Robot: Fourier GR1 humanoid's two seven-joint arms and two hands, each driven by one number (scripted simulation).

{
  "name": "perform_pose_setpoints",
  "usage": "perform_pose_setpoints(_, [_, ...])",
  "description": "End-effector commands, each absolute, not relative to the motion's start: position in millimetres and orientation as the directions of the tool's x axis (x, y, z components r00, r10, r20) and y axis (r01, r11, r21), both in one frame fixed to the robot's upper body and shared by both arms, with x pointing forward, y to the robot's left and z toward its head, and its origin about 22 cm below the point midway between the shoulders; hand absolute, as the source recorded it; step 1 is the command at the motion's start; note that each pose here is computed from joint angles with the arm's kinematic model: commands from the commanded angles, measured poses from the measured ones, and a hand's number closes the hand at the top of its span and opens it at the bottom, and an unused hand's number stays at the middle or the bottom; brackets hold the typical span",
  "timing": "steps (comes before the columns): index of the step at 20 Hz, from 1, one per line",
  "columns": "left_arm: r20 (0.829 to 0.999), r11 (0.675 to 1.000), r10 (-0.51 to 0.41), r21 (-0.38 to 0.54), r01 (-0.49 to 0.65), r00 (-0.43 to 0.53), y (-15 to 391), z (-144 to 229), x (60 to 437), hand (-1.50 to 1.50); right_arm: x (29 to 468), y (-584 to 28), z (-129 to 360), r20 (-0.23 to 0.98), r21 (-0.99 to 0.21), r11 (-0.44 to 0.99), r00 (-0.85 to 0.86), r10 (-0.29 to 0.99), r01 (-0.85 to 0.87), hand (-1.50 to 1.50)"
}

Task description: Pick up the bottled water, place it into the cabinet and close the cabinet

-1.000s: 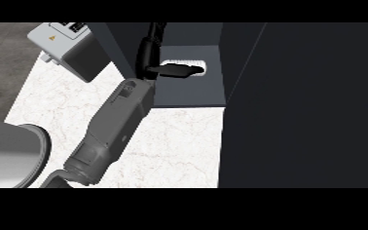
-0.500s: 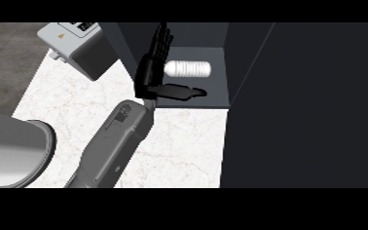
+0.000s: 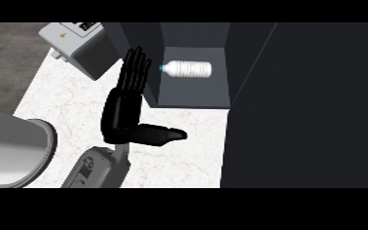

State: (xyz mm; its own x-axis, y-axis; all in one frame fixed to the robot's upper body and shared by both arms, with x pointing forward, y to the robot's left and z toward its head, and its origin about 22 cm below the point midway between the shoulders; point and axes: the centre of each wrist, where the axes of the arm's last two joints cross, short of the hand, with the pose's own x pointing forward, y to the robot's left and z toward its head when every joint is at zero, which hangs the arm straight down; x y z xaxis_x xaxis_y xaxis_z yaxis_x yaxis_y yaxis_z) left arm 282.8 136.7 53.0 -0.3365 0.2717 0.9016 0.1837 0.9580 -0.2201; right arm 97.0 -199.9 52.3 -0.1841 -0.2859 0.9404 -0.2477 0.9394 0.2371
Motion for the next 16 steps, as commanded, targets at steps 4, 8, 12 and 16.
perform_pose_setpoints(4, [0.888,0.936,0.334,-0.273,0.22,-0.318,152,62,202,-1.5,98,-180,63,0.952,0.16,0.94,-0.205,-0.228,-0.301,-1.5])
perform_pose_setpoints(8, [0.881,0.931,0.344,-0.275,0.24,-0.325,165,75,181,-1.5,99,-205,72,0.971,0.078,0.913,-0.178,-0.161,-0.4,1.5])
perform_pose_setpoints(12, [0.868,0.936,0.345,-0.287,0.205,-0.357,180,83,161,-1.5,84,-194,60,0.987,0.043,0.848,-0.107,-0.117,-0.528,1.5])
perform_pose_setpoints(16, [0.866,0.948,0.315,-0.273,0.162,-0.389,203,87,135,-1.5,87,-183,73,0.988,-0.001,0.776,-0.12,-0.096,-0.631,1.5])
